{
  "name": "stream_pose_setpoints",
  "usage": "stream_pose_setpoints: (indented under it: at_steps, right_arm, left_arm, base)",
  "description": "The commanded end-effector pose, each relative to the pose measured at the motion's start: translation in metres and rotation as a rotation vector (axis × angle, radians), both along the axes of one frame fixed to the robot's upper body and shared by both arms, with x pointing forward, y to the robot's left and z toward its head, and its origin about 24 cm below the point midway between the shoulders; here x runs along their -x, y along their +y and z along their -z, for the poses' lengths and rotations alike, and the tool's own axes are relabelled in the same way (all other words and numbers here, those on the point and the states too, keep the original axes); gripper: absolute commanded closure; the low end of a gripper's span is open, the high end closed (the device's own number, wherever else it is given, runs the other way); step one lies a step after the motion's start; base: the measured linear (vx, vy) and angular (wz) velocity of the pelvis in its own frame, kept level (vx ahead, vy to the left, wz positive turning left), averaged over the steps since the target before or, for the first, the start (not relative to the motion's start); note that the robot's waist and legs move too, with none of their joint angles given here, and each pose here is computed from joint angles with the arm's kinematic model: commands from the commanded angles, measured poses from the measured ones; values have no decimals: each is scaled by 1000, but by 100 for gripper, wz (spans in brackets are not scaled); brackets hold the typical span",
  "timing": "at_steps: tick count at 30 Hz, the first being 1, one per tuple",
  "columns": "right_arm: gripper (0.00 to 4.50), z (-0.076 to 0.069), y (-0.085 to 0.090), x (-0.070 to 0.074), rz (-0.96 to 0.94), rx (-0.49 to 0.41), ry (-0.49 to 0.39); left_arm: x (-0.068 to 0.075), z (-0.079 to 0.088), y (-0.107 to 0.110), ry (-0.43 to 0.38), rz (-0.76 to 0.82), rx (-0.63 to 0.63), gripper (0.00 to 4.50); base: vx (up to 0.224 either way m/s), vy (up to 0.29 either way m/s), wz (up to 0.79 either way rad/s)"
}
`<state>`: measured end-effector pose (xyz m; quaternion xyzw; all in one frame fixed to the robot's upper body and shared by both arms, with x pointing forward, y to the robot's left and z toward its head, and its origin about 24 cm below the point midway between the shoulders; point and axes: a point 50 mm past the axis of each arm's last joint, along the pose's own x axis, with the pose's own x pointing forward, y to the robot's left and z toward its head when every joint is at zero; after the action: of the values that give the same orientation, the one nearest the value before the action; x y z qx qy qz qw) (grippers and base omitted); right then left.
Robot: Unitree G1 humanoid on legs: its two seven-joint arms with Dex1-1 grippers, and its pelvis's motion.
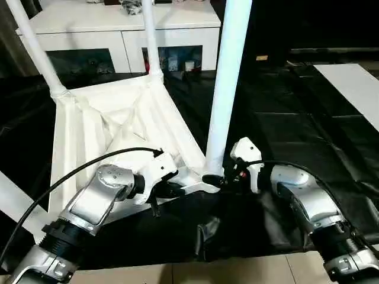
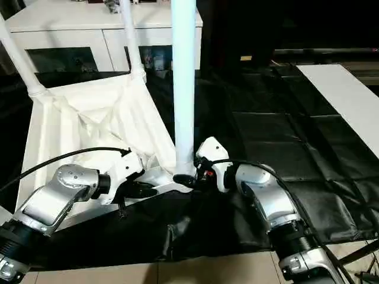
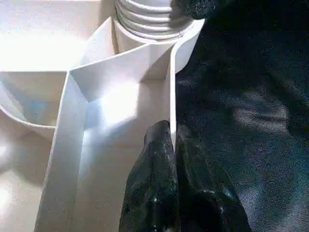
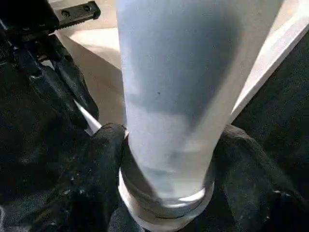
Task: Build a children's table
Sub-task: Rotate leg to tighten
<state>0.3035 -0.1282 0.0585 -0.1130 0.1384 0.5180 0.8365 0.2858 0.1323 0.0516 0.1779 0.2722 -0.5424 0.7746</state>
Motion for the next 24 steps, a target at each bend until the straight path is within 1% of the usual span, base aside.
stream_pose_setpoints:
  at_steps: [1, 7, 11, 12, 13, 14, 15, 16, 17, 20, 21, 22, 23, 24]
  right_arm:
    - [190, 4, 0, 0, -20, 36, 14]
    - [204, 8, 1, 0, -21, 46, 28]
    - [207, 16, -1, -2, 61, 45, 43]
    - [209, 18, -1, -5, 126, 34, 47]
    - [211, 18, -1, -5, 126, 34, 47]
    - [212, 22, 1, -9, 233, 12, 54]
    - [213, 22, 1, -9, 244, 10, 55]
    - [216, 24, 3, -11, 298, 3, 56]
    - [225, 26, 7, -15, 419, -15, 65]
    - [234, 30, 14, -20, 621, -49, 100]
    - [234, 32, 18, -23, 740, -73, 115]
    - [238, 33, 22, -24, 783, -78, 121]
    - [240, 33, 22, -24, 783, -78, 121]
    - [241, 34, 27, -25, 826, -81, 118]
  left_arm:
    - [13, 17, -2, 98, 50, -40, 450]
    - [15, 20, -1, 119, 52, -51, 450]
    - [13, 23, -1, 122, -2, -56, 450]
    - [8, 23, -2, 105, -49, -55, 450]
    - [8, 23, -2, 105, -49, -55, 450]
    - [-2, 24, -6, 70, -144, -51, 450]
    - [-3, 24, -7, 67, -155, -50, 450]
    - [-8, 25, -10, 53, -203, -45, 450]
    - [-14, 26, -16, 34, -262, -42, 450]
    - [-25, 28, -28, 10, -350, -45, 450]
    - [-30, 28, -34, -5, -389, -50, 450]
    - [-33, 28, -37, -19, -405, -55, 450]
    - [-33, 28, -37, -19, -405, -55, 450]
    - [-36, 29, -40, -31, -420, -59, 450]
  base:
    - [0, 0, 0]
    - [0, 0, 0]
    - [0, 0, 0]
    - [0, 0, 0]
    - [0, 0, 0]
    - [0, 0, 0]
    - [0, 0, 0]
    - [-56, -1, 1]
    - [0, 0, 0]
    - [0, 0, 0]
    - [0, 0, 0]
    - [0, 0, 0]
    - [0, 0, 0]
    - [0, 0, 0]
